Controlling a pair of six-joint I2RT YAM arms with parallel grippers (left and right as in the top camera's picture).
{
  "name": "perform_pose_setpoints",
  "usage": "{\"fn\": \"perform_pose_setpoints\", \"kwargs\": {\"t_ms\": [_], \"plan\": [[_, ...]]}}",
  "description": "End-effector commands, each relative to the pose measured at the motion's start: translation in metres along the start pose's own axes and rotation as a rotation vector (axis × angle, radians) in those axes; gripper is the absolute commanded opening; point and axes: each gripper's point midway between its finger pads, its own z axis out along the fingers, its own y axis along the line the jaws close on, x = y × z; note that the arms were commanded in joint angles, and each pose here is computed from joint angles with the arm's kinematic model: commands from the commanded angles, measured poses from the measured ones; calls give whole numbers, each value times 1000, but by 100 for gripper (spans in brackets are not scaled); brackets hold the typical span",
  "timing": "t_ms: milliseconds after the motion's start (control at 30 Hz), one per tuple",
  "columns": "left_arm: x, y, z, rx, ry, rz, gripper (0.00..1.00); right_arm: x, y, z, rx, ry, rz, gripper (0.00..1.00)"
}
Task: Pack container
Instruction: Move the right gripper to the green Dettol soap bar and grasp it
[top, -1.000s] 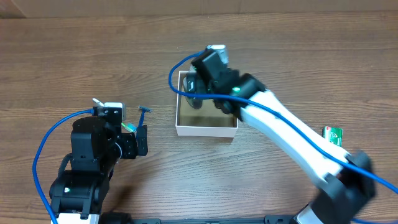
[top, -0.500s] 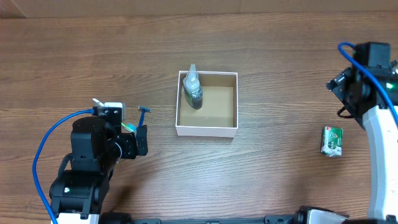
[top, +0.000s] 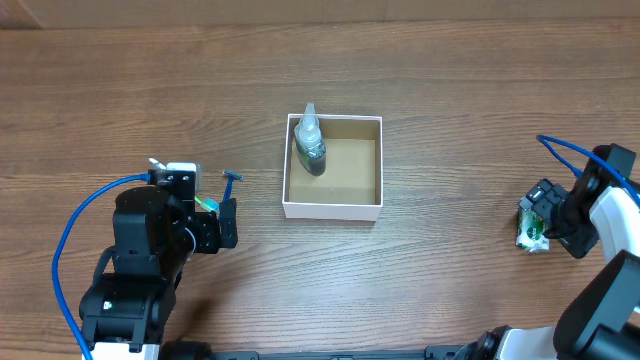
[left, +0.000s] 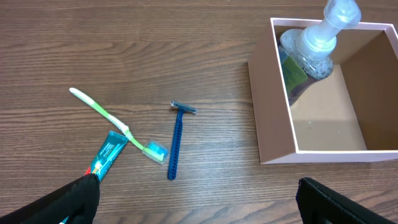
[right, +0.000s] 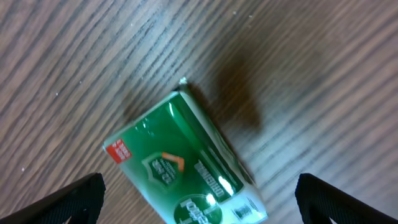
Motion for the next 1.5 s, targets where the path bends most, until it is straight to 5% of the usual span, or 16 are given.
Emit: {"fn": "perform_pose_setpoints", "kwargs": {"t_ms": [0, 367, 433, 800, 967, 1200, 1467], "plan": [[-10, 0, -6, -2, -30, -8, 100, 3, 3, 16, -1, 33, -24, 100], [-10, 0, -6, -2, -30, -8, 100, 19, 3, 43, 6, 138, -31, 94], [-10, 0, -6, -2, -30, -8, 100, 19, 3, 43, 6, 138, -31, 78], [-10, 0, -6, -2, -30, -8, 100, 19, 12, 43, -45, 146, -20, 41], [-10, 0, -6, -2, -30, -8, 100, 14, 26, 34, -111, 155, -11, 4], [-10, 0, -6, -2, -30, -8, 100, -9, 67, -34, -200, 149, -23, 4], [-10, 0, -6, -2, -30, -8, 100, 20, 177, -163, -401, -128, -314, 4]]}}
